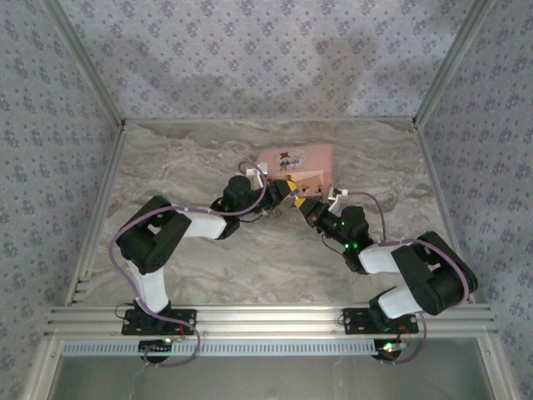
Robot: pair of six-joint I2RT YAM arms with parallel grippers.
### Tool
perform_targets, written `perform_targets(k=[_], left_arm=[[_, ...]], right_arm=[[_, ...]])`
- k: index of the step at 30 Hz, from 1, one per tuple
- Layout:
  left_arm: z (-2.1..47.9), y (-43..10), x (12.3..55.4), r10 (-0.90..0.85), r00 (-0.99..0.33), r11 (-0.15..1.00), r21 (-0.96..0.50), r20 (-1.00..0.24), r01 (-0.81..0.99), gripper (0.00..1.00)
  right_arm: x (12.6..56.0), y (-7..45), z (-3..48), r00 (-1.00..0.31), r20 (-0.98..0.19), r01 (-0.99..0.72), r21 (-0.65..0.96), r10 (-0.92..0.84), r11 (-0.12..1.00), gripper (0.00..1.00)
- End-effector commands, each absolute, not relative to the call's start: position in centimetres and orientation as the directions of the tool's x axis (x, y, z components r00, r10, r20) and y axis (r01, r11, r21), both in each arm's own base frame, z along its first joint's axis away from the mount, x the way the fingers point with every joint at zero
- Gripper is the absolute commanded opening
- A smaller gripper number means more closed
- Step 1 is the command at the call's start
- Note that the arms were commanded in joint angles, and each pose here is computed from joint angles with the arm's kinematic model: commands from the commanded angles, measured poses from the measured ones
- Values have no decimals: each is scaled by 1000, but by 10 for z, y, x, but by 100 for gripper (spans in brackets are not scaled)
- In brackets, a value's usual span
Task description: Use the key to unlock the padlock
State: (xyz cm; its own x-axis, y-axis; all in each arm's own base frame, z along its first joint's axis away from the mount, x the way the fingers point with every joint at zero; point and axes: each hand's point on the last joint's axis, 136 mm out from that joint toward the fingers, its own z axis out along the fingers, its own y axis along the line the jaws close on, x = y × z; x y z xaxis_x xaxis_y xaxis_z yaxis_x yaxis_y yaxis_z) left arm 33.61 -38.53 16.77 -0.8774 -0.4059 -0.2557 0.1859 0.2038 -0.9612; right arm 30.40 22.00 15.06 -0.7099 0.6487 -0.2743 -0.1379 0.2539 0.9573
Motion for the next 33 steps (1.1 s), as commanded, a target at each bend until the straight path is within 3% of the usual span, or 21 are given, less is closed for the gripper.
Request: perform_targets(k=[1,12,26,33], left_arm=[[179,-395,319,-346,-901,139,-964,-261,226,0],[185,-395,321,-354,-899,122,-965,-259,230,0],[190,-397,320,-349,-901,99,-966,-258,238,0],[190,-398,319,-340,-905,94,-967,-256,238,0]], right_arm=[[312,220,176,-673,-323,-217,946,666,239,0],[312,212,159,-669,-389,-219,917,633,332,0],[320,222,175,-696,-249,-206,968,674,145,0],[324,227,169,-707,-237,-184,971,666,150,0]])
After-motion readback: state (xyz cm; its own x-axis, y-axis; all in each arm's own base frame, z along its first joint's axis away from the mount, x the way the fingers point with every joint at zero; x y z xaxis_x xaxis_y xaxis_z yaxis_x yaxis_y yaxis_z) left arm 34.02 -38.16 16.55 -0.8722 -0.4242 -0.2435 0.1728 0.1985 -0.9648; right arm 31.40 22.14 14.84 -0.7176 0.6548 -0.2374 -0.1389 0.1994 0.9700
